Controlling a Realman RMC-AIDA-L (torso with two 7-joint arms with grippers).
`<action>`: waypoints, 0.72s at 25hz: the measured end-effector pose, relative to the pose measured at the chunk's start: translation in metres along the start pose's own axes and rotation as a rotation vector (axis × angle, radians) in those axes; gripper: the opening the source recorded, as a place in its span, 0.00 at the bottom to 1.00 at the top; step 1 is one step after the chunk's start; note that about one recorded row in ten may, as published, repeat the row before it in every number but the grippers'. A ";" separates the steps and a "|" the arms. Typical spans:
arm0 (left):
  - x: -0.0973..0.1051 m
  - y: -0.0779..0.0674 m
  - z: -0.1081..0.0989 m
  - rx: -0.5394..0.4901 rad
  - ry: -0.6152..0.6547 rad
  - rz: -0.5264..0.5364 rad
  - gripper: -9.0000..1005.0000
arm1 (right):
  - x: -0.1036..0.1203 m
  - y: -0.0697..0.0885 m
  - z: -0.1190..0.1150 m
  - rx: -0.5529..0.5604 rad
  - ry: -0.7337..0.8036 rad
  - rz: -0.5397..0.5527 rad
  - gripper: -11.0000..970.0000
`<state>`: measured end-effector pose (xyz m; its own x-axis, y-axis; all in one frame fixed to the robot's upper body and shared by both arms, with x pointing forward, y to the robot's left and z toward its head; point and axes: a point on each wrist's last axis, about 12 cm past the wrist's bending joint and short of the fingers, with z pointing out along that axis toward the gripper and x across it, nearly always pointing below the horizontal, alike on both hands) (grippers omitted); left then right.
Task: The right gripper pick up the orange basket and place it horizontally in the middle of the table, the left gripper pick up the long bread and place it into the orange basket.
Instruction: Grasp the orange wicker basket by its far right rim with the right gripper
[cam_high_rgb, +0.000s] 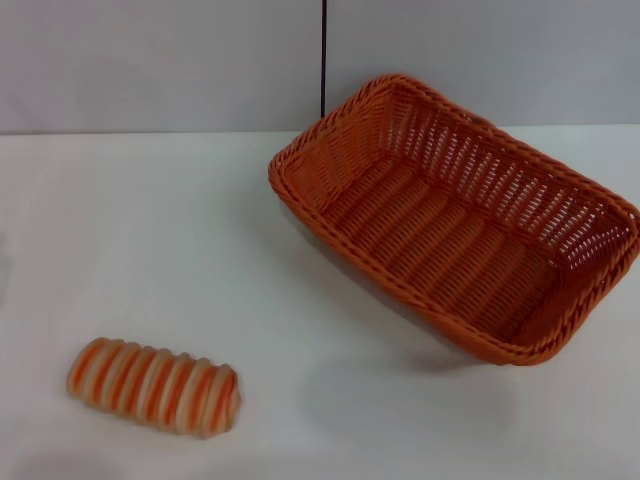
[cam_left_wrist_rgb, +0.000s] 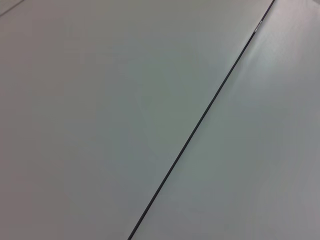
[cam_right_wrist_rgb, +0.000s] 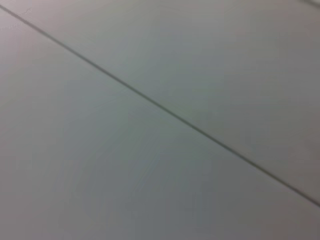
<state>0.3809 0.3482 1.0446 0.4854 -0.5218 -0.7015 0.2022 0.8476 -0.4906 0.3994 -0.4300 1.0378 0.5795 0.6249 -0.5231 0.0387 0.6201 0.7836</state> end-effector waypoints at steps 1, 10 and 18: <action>0.000 0.000 0.001 0.001 -0.002 0.000 0.81 | 0.000 -0.001 -0.003 0.008 -0.004 0.005 0.50; 0.002 0.000 0.005 0.005 -0.002 -0.009 0.81 | -0.029 0.019 0.058 -0.262 0.370 0.053 0.50; 0.003 0.001 0.004 0.006 0.021 -0.009 0.81 | -0.043 0.099 0.138 -0.584 0.900 -0.051 0.50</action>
<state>0.3864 0.3483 1.0441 0.4653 -0.5312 -0.7080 0.2112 0.8434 -0.4940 0.4905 -0.4608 1.1845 -0.2333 0.5639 -0.7922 -0.4871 0.6374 0.5971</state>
